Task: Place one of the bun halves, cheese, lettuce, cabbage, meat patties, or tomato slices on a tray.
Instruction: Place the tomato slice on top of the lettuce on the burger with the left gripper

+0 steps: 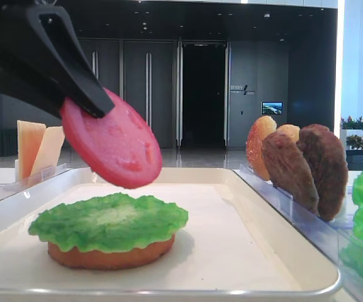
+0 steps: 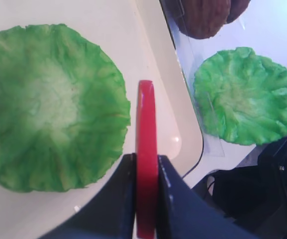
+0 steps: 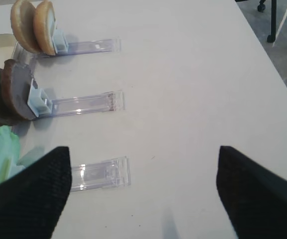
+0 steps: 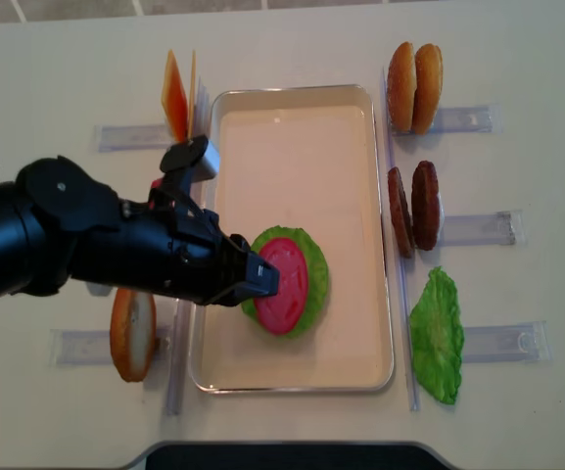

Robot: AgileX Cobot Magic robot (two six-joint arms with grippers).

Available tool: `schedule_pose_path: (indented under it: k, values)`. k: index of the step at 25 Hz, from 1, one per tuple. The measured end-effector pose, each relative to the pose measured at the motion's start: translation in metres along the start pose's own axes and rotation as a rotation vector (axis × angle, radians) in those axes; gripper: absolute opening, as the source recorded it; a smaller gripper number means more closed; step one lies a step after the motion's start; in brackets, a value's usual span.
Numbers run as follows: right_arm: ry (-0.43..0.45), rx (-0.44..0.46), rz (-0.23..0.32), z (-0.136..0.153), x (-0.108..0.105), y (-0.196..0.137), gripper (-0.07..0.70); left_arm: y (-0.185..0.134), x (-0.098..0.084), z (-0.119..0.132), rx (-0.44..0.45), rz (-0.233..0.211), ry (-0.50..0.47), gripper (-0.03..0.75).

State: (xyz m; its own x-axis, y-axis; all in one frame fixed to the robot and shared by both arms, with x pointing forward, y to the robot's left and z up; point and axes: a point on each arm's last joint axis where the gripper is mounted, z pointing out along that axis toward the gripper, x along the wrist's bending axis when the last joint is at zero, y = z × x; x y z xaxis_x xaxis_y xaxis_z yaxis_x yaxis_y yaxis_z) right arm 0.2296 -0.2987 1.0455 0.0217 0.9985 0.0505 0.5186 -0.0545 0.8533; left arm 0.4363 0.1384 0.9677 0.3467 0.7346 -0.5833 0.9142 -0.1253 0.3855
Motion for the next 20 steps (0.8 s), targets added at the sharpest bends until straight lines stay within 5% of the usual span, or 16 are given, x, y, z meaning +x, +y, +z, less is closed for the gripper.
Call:
schedule_pose_path:
  k: [6,12,20]
  values:
    - [0.000,0.000,0.000,0.000,0.000,0.000,0.593,0.000,0.012,0.023,0.023,-0.065,0.003,0.063]
    - [0.000,0.000,0.000,0.000,0.000,0.000,0.593,-0.001,0.020,0.035,0.036,-0.059,0.013,0.063]
    - [0.000,0.000,0.000,0.000,0.000,0.000,0.593,0.000,0.020,0.036,0.027,0.014,0.006,0.062]
